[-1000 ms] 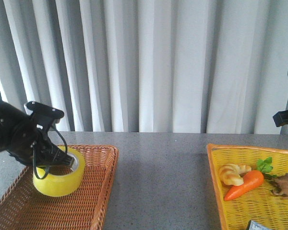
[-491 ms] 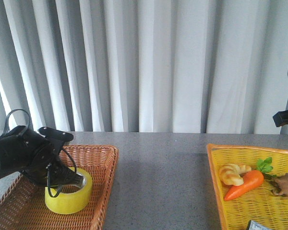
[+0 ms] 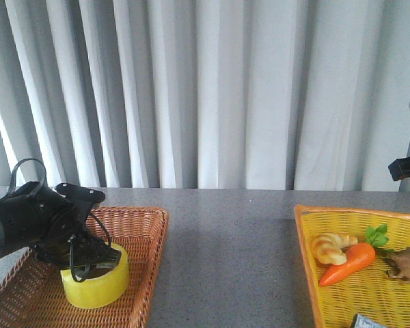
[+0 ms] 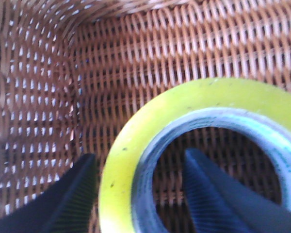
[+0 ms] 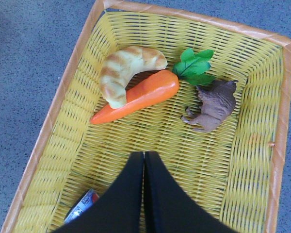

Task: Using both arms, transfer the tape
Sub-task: 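Lift the tape roll with the left gripper and lower it into the brown basket, then open the left gripper and raise it away from the tape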

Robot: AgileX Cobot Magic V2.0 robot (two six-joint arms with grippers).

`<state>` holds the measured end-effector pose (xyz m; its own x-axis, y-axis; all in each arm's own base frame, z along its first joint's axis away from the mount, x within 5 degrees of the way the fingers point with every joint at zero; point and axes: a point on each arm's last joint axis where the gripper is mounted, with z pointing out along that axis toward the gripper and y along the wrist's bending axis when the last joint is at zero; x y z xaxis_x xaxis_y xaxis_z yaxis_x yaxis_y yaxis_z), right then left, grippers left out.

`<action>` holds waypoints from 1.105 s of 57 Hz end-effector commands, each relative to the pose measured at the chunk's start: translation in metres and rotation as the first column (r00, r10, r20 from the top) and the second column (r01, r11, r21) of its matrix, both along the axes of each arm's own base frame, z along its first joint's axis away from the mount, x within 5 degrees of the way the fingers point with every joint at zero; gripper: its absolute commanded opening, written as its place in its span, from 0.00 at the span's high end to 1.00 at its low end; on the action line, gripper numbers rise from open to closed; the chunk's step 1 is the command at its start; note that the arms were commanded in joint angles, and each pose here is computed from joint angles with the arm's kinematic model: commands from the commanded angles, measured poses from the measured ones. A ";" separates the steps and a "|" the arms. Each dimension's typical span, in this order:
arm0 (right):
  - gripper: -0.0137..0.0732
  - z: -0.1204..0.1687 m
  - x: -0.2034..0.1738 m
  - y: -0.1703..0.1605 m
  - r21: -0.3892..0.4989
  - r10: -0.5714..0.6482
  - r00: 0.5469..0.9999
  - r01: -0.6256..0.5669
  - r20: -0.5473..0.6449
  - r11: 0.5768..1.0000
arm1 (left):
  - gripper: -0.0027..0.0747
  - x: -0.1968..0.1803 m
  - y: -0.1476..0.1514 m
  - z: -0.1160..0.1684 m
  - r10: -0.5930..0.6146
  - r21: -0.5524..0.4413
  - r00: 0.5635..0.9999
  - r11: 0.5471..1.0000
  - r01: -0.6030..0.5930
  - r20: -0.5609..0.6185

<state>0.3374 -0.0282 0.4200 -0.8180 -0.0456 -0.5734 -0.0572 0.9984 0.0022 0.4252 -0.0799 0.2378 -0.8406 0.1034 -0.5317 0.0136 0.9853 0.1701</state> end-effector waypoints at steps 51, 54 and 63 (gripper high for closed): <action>0.85 0.022 -0.009 0.000 -0.003 -0.007 0.995 0.008 0.102 1.000 | 0.97 -0.153 0.027 0.270 0.053 -0.231 0.630 0.951 0.205 0.775; 0.85 0.022 -0.009 0.000 -0.003 -0.007 0.995 0.008 0.102 1.000 | 0.97 -0.153 0.027 0.270 0.054 -0.232 0.637 0.952 0.200 0.769; 0.85 0.022 -0.009 0.000 -0.004 -0.007 0.995 0.007 0.102 1.000 | 0.97 -0.154 0.027 0.269 0.055 -0.233 0.645 0.953 0.195 0.762</action>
